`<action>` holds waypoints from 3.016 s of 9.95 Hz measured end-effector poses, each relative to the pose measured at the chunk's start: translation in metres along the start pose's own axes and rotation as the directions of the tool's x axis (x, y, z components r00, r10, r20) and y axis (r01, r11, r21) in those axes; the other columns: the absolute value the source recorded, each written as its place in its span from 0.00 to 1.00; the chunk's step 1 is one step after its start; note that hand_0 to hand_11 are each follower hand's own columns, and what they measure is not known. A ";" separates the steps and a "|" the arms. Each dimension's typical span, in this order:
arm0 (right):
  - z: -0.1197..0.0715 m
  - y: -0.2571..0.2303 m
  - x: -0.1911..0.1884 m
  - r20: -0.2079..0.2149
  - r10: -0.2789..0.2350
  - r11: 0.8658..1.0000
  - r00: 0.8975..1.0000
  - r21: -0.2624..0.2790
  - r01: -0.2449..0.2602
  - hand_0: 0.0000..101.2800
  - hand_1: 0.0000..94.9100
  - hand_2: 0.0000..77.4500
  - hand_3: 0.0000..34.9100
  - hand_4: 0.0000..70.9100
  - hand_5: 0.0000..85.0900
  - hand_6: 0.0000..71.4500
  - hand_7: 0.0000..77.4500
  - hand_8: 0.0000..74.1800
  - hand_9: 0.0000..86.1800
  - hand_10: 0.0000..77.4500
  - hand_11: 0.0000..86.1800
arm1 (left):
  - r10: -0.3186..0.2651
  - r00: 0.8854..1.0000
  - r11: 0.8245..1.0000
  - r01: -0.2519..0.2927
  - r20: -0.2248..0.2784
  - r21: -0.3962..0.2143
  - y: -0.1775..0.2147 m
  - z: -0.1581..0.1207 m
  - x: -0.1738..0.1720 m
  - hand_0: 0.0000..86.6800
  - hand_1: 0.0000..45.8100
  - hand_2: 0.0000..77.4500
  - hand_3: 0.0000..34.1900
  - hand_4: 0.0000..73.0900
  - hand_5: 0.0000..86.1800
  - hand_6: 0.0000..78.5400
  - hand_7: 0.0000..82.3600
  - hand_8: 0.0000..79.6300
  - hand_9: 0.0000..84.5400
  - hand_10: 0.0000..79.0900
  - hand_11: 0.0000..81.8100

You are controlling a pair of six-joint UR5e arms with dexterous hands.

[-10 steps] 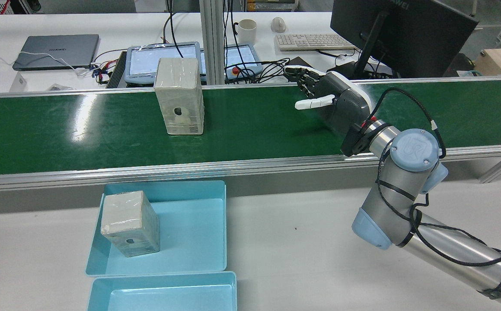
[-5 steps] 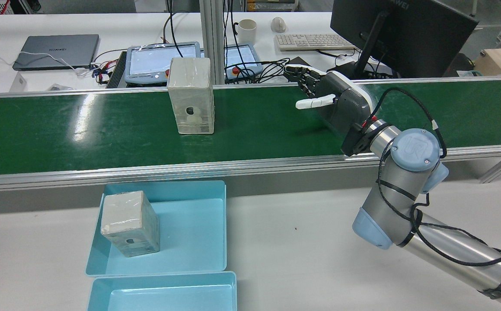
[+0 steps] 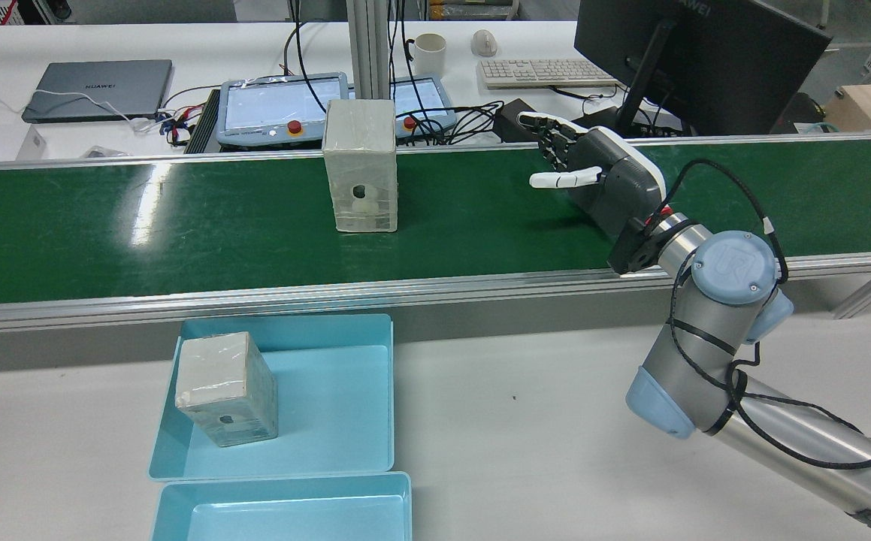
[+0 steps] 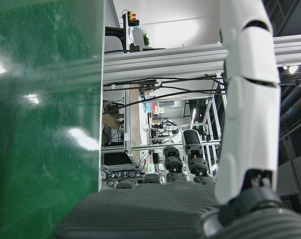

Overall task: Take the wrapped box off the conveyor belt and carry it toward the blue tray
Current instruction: 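Move the right hand toward the wrapped box arriving on the belt, then close the right hand fingers around the wrapped white box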

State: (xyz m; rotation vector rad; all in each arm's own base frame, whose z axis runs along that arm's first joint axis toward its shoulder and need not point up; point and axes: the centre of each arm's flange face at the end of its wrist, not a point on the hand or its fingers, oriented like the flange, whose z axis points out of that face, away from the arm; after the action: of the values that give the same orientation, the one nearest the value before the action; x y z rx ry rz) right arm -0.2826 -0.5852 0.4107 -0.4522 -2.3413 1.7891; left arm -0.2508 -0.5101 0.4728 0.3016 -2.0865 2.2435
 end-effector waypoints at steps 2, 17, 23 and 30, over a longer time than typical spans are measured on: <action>-0.004 0.007 -0.011 0.014 -0.004 1.000 1.000 -0.014 0.004 0.47 0.17 0.18 0.00 0.13 0.24 0.03 0.04 0.00 0.02 0.00 0.01 | 0.000 1.000 1.000 0.000 0.000 0.000 0.000 0.000 0.000 0.00 0.00 0.01 0.00 0.00 0.01 0.01 0.01 0.01 0.00 0.00 0.01; -0.003 0.009 -0.001 -0.011 -0.027 1.000 1.000 -0.006 0.027 0.48 0.18 0.18 0.00 0.09 0.23 0.05 0.05 0.00 0.03 0.00 0.01 | 0.000 1.000 1.000 0.000 0.000 0.000 0.000 0.000 0.000 0.00 0.00 0.01 0.00 0.00 0.01 0.01 0.01 0.01 0.01 0.01 0.01; -0.003 0.005 -0.002 -0.011 -0.029 1.000 1.000 0.002 0.029 0.48 0.19 0.19 0.00 0.12 0.23 0.04 0.05 0.00 0.03 0.00 0.01 | 0.000 1.000 1.000 0.000 0.000 0.000 0.000 0.000 0.000 0.00 0.00 0.01 0.00 0.00 0.01 0.01 0.01 0.01 0.00 0.01 0.01; -0.005 0.003 -0.003 -0.012 -0.031 0.999 0.999 0.006 0.031 0.48 0.20 0.25 0.00 0.12 0.24 0.04 0.05 0.00 0.03 0.00 0.01 | 0.000 1.000 1.000 0.000 0.000 0.000 0.000 0.000 0.000 0.00 0.00 0.01 0.00 0.00 0.01 0.01 0.01 0.01 0.01 0.01 0.01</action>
State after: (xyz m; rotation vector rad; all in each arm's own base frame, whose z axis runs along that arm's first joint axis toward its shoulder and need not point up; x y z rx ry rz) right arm -0.2783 -0.5811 0.4095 -0.4217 -2.3210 1.7751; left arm -0.2508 -0.5101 0.4728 0.3016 -2.0865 2.2435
